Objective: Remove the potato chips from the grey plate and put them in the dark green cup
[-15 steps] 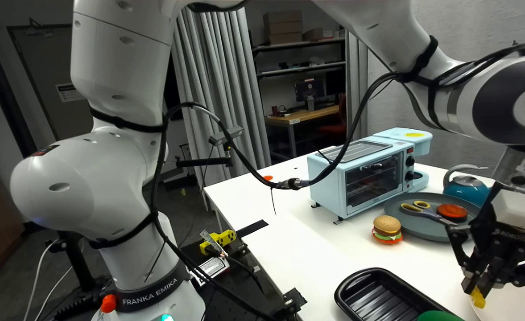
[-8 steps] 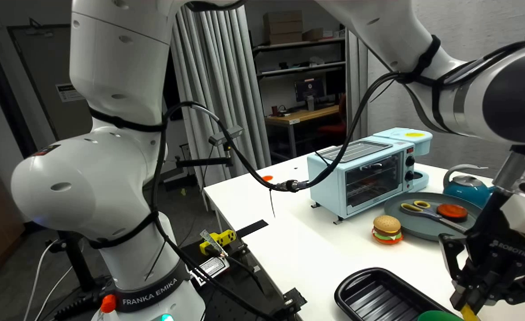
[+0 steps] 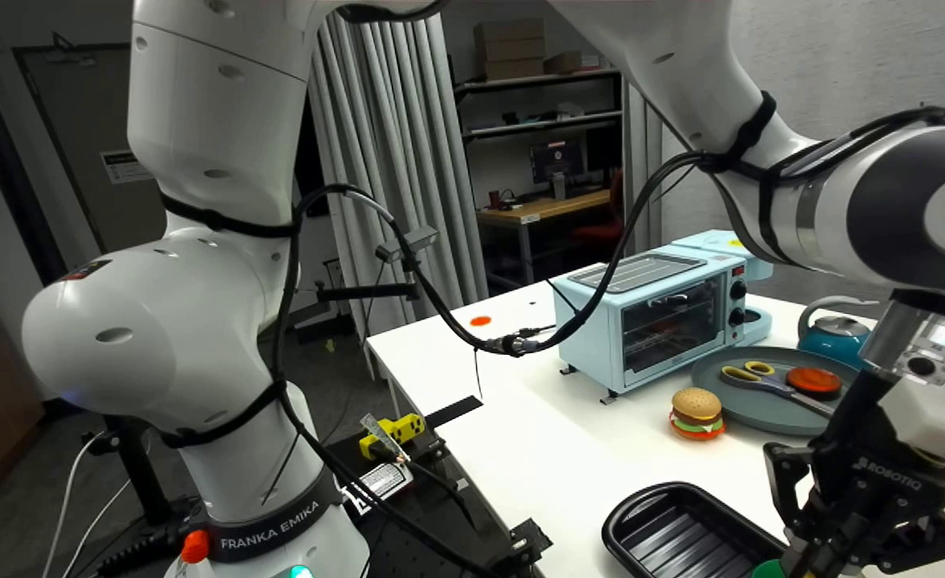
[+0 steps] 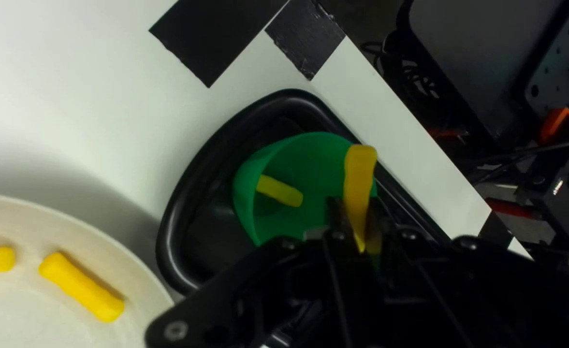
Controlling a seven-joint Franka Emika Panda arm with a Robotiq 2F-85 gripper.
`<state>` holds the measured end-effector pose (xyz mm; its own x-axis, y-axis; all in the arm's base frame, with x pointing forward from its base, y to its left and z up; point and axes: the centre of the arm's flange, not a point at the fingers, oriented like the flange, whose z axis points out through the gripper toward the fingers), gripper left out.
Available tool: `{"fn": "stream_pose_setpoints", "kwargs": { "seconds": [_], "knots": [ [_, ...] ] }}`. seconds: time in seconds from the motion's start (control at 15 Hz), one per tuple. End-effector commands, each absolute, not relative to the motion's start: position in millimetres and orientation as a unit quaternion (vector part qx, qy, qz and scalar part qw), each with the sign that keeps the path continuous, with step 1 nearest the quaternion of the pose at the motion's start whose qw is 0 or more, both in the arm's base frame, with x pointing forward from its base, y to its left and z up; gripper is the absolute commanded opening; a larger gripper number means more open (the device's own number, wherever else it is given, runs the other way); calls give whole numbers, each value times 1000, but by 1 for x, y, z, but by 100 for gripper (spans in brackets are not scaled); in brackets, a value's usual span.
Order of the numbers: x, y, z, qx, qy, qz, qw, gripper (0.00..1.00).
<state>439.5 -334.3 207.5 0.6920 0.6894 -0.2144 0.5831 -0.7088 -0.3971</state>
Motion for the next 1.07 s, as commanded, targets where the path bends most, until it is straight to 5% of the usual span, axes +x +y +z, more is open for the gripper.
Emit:
{"fn": "stream_pose_setpoints", "kwargs": {
  "seconds": [0.0, 0.47, 1.0],
  "knots": [
    [441, -326, 206, -896, -373, 189, 150, 44],
    [461, -331, 201, -910, -369, 156, 110, 98],
    [529, -380, 200, -959, -279, 42, -16, 100]
  ]
}}
